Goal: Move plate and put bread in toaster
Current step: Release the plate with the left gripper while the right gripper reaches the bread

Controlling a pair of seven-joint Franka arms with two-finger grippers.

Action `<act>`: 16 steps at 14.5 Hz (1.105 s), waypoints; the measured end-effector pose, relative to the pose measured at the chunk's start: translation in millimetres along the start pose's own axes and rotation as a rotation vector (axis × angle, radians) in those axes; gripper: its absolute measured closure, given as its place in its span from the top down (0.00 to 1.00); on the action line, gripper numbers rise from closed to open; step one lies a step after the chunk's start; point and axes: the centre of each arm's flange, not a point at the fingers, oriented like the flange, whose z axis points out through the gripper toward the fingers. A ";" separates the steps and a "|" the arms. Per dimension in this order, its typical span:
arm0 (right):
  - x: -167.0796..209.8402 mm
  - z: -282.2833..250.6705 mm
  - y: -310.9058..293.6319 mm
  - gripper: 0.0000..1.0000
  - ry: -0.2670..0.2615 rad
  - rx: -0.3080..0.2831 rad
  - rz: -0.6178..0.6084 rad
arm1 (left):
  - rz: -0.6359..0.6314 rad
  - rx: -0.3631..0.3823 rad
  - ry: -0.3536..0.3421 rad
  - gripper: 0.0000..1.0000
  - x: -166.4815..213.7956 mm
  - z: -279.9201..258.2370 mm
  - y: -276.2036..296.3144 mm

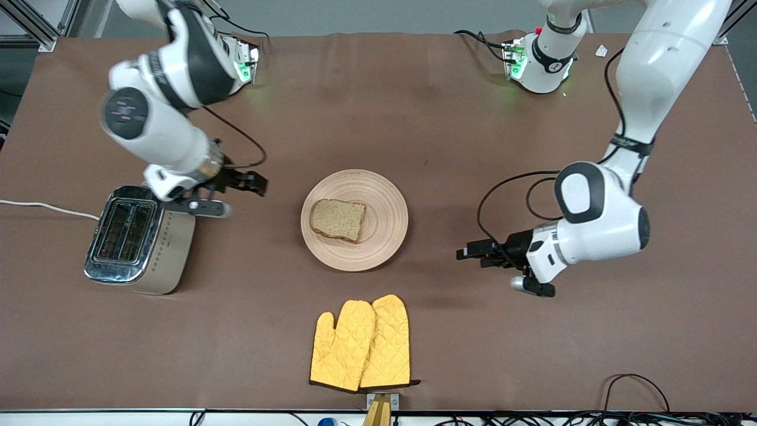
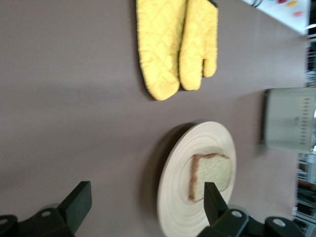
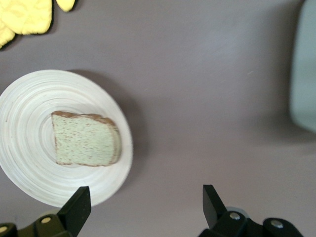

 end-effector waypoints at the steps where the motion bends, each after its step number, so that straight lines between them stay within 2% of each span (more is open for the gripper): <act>1: -4.2 19.0 -16.6 1.00 -0.001 -0.005 0.017 | -0.001 0.061 0.002 1.00 0.4 -19.4 0.8; 5: -2.0 95.7 -48.5 0.99 0.001 -0.036 0.051 | 0.000 0.254 0.023 1.00 -3.2 -100.2 -4.3; 7: -0.7 123.1 -54.9 0.98 0.002 -0.051 0.073 | -0.025 0.379 0.007 1.00 -9.3 -140.9 -1.3; 10: -1.6 144.5 -60.5 0.72 -0.006 -0.065 0.072 | -0.087 0.531 -0.028 1.00 -16.1 -196.7 20.8; 11: -1.8 147.6 -61.6 0.71 -0.009 -0.068 0.071 | -0.099 0.589 -0.037 1.00 -18.4 -212.8 25.6; 12: -1.7 149.4 -62.8 0.63 -0.010 -0.070 0.070 | -0.107 0.646 -0.047 1.00 -20.6 -227.6 27.9; 14: -2.7 153.7 -65.2 0.62 -0.014 -0.073 0.071 | -0.116 0.715 -0.051 1.00 -22.6 -249.4 30.4; 16: -5.8 160.5 -69.8 0.63 -0.014 -0.076 0.083 | -0.127 0.735 -0.035 1.00 -24.6 -267.5 33.9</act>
